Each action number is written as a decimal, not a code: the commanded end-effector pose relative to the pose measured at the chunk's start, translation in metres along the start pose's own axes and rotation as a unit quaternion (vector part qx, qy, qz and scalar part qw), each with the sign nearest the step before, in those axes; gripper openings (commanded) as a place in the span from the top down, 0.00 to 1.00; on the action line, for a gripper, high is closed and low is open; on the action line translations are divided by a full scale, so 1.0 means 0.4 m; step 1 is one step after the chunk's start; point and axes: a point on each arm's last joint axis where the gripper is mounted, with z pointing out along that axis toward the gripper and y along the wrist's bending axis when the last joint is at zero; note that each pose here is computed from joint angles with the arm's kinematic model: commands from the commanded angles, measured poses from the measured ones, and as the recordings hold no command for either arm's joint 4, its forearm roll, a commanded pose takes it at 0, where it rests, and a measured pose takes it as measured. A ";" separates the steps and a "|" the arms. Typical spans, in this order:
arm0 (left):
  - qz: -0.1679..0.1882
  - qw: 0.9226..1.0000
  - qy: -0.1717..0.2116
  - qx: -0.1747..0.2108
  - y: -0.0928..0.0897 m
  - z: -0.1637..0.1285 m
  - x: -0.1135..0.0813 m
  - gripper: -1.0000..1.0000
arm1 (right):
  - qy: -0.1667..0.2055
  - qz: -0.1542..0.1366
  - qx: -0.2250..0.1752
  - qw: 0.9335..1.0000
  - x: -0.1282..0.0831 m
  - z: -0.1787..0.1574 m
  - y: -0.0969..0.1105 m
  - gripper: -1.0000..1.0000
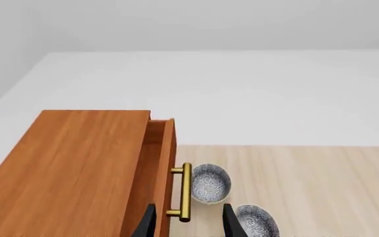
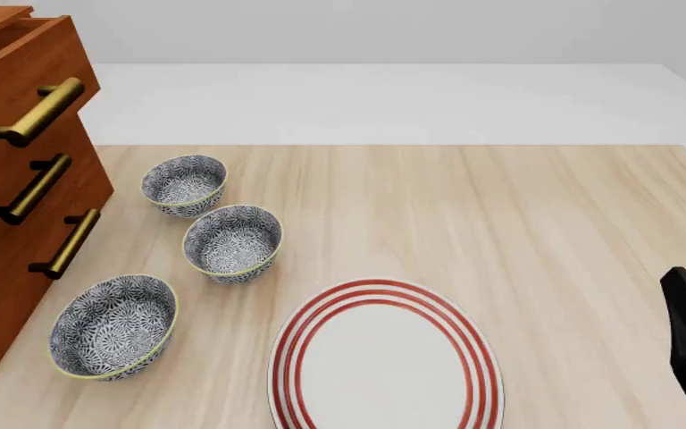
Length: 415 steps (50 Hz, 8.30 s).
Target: Open the top drawer of the cabinet.
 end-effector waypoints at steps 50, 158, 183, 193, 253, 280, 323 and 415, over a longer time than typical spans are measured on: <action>-0.016 0.999 0.032 -0.016 0.012 0.105 0.074 0.00 | 0.000 0.000 0.000 1.000 0.000 0.000 0.000 0.00; -0.008 0.997 0.059 -0.049 0.051 0.228 0.150 0.00 | 0.000 0.000 0.000 1.000 0.000 0.000 0.000 0.00; -0.014 0.996 0.069 -0.053 0.057 0.256 0.168 0.00 | 0.000 0.000 0.000 1.000 0.000 0.000 0.000 0.00; -0.016 0.996 0.070 -0.053 0.058 0.260 0.171 0.00 | 0.000 0.000 0.000 1.000 0.000 0.000 0.000 0.00; -0.030 0.993 0.093 -0.061 0.073 0.327 0.214 0.00 | 0.000 0.000 0.000 1.000 0.000 0.000 0.000 0.00; -0.036 0.992 0.099 -0.062 0.076 0.353 0.228 0.00 | 0.000 0.000 0.000 1.000 0.000 0.000 0.000 0.00; -0.042 0.991 0.111 -0.065 0.083 0.383 0.252 0.00 | 0.000 0.000 0.000 1.000 0.000 0.000 0.000 0.00; -0.052 0.988 0.144 -0.025 0.024 0.418 0.311 0.00 | 0.000 0.000 0.000 1.000 0.000 0.000 0.000 0.00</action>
